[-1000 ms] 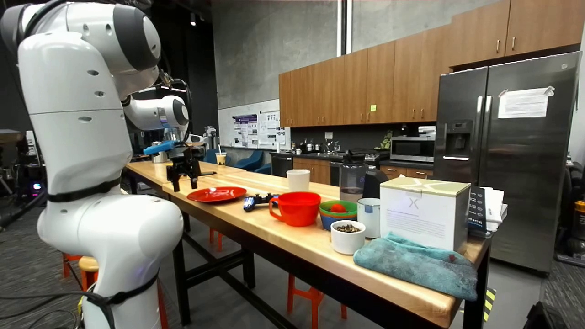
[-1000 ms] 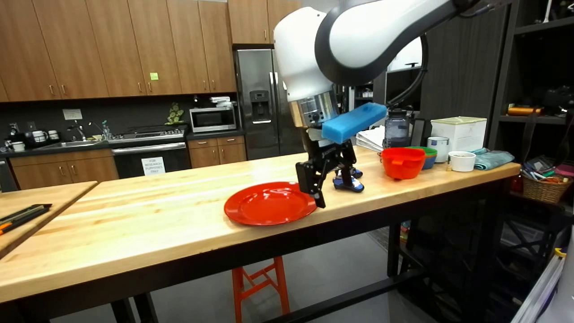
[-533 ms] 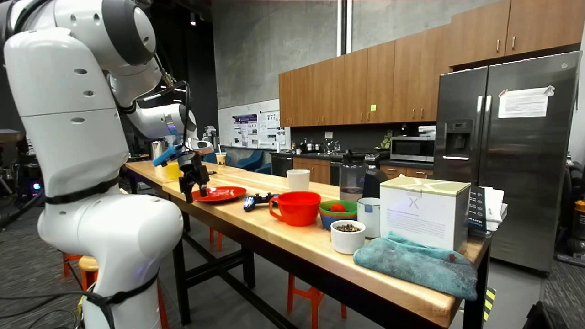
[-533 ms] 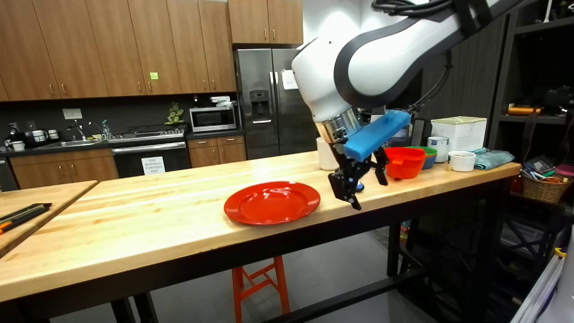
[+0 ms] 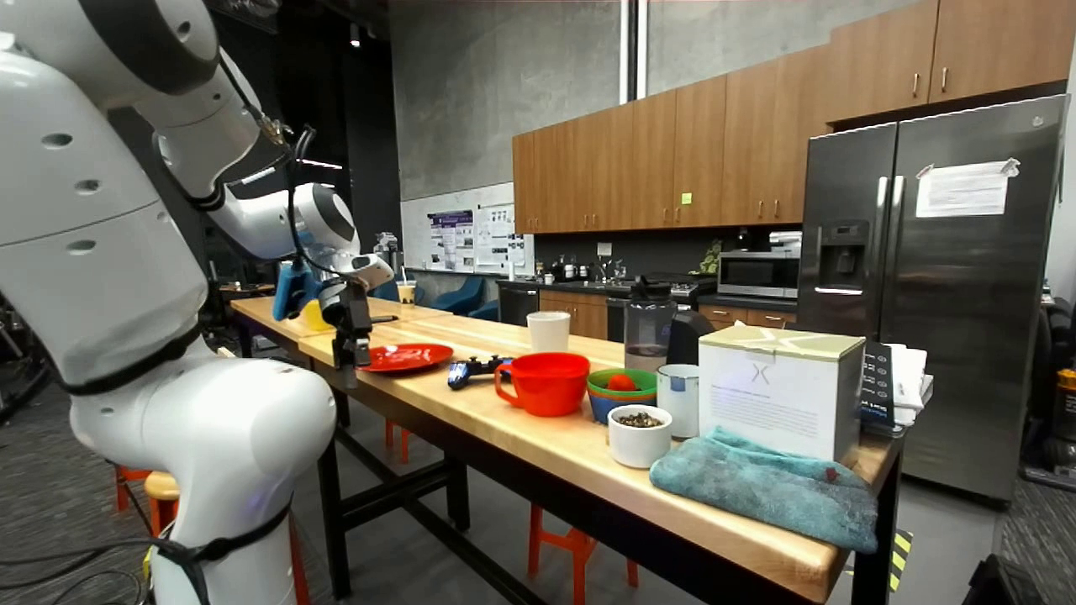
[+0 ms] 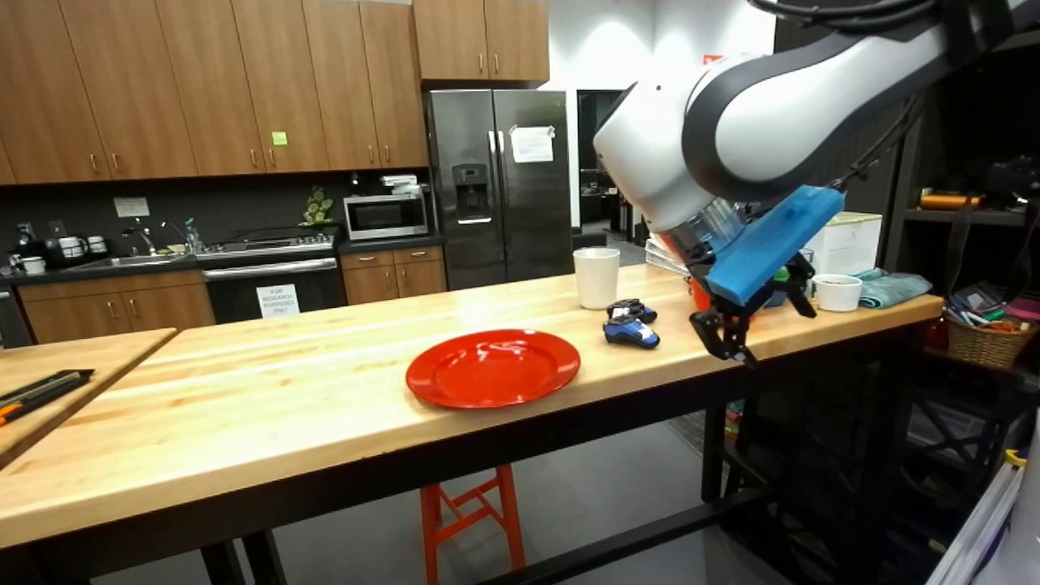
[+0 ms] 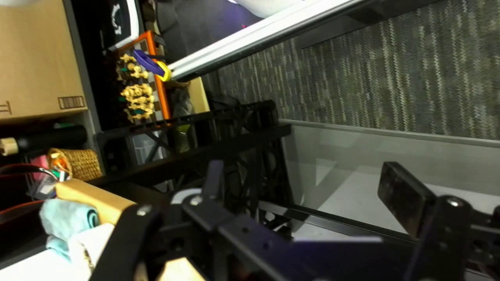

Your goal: Push the game controller to the left and the red cup forward

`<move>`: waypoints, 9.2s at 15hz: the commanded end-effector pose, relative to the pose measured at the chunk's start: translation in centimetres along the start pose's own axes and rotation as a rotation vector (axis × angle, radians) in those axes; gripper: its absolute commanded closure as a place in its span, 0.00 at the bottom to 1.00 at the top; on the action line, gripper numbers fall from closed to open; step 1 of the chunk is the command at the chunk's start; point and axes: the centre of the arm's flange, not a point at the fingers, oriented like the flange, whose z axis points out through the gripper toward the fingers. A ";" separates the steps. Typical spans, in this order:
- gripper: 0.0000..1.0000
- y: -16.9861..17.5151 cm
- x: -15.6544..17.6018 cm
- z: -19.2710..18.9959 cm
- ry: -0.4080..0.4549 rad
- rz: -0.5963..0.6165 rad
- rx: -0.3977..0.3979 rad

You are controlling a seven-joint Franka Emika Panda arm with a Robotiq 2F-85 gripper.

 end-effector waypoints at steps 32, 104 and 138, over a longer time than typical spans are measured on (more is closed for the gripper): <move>0.00 10.1 1.1 12.6 0.032 0.496 -0.331; 0.00 -4.1 24.9 0.0 0.508 0.661 0.221; 0.00 1.6 22.4 -2.4 0.261 0.364 0.062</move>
